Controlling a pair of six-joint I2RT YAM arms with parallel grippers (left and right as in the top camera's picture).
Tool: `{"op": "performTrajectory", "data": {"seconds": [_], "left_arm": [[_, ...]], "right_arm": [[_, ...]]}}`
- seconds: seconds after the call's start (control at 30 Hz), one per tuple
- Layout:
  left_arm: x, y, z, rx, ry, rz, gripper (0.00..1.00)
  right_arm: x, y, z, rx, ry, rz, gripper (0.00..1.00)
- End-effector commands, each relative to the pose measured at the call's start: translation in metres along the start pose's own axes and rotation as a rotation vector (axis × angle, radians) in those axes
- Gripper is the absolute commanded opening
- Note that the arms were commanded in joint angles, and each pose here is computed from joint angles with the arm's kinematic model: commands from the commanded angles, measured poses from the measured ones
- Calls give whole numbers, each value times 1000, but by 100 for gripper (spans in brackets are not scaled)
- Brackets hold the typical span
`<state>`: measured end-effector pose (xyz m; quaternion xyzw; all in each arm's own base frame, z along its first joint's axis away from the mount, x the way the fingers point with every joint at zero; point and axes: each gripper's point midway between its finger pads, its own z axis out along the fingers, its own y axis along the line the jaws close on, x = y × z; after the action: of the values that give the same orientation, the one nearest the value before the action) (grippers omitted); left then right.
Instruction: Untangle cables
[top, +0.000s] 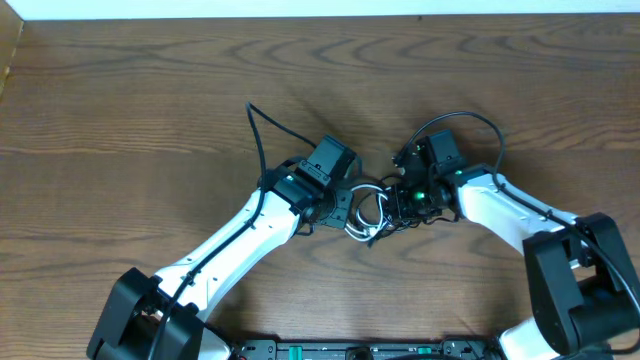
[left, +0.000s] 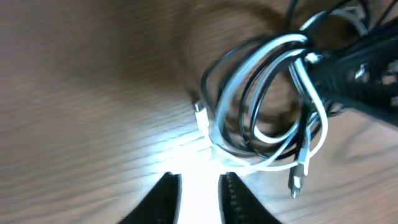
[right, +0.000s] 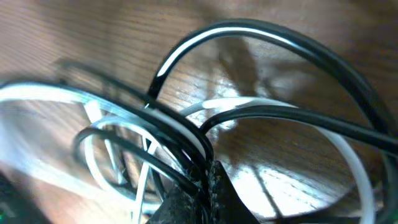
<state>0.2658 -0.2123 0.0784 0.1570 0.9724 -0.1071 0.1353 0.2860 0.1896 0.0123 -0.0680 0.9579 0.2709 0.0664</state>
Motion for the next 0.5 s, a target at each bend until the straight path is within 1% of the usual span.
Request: {"op": "performTrajectory", "data": {"seconds": [0.0,0.03,0.1,0.13,0.2,0.27,0.47], "left_arm": [[-2,10,1,-55,-10,-4,53],[-2,9,1,-49,-11,-4,60],[-3,6,1,-34,-15,-3,67],[-5,2,1,-10,-21,-2,72],[-10,-7,1,37,-34,1,77],[-16,-15,0,77,-56,13,78],[-32,-21,-2,101,-122,22,79]], "right_arm": [[-16,31,-30,-132,-76,-50,1],[-18,37,-36,-148,-91,-64,1],[-21,43,-46,-155,-122,-83,1],[-23,47,-52,-160,-138,-95,1],[-24,51,-57,-165,-154,-105,1],[-24,52,-60,-168,-158,-108,1],[-16,65,-62,-247,-120,-111,1]]}}
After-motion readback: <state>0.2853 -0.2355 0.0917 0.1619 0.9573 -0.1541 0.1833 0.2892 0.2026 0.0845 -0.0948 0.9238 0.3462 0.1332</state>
